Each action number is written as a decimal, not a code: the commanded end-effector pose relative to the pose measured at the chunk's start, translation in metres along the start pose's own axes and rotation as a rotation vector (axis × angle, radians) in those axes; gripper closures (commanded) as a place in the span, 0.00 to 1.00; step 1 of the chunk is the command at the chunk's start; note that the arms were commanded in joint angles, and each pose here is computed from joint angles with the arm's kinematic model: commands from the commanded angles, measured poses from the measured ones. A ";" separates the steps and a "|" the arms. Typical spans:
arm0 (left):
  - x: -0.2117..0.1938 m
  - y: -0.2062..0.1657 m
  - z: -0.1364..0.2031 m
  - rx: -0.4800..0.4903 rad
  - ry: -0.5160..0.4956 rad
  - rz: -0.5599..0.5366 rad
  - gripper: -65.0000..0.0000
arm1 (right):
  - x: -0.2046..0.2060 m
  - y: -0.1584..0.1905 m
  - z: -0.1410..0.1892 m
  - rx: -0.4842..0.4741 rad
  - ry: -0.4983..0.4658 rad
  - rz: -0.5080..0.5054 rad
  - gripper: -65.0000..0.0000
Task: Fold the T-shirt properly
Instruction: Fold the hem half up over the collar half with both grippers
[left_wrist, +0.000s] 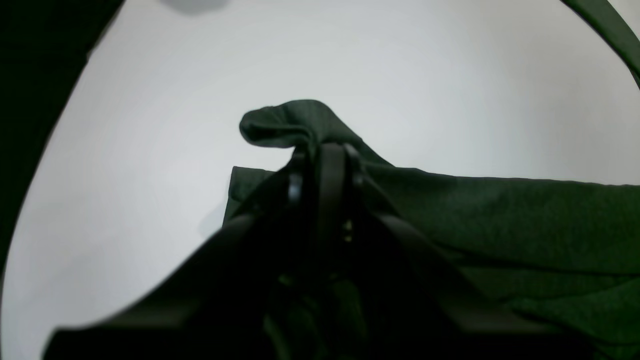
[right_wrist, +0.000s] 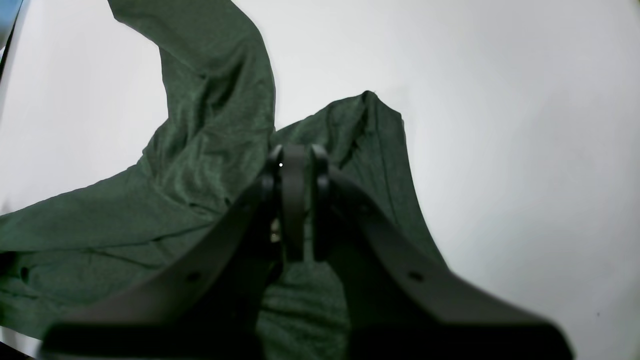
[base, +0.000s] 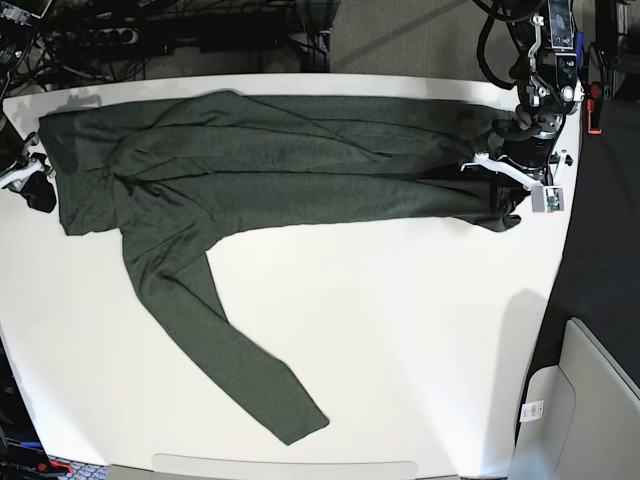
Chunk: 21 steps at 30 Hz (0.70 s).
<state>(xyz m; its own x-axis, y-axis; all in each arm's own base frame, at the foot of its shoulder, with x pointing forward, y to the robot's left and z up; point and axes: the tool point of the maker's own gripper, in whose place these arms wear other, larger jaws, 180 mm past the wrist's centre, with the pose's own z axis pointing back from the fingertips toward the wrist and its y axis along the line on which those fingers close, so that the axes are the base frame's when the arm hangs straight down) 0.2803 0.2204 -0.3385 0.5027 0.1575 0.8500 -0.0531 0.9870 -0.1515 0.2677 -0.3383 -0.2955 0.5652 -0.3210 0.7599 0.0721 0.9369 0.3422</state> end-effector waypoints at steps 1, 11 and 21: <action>0.008 0.000 0.001 -0.004 -0.011 -0.015 1.00 | 0.018 0.005 0.003 0.015 -0.049 0.022 0.99; -0.008 0.002 -0.009 0.021 0.207 0.012 0.89 | 0.025 0.007 0.000 0.022 -0.070 0.018 0.99; -0.006 0.018 -0.008 0.133 0.235 0.121 0.66 | 0.047 0.007 -0.016 -0.044 -0.125 0.061 0.96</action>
<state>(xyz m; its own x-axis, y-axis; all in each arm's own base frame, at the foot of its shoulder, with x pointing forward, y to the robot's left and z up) 0.2771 0.2327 -0.3619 0.6972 0.2912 0.6551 -0.2368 0.9560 -0.1729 0.2991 -0.3400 -0.2866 0.5128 -0.2964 0.8057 0.0983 0.9526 0.2878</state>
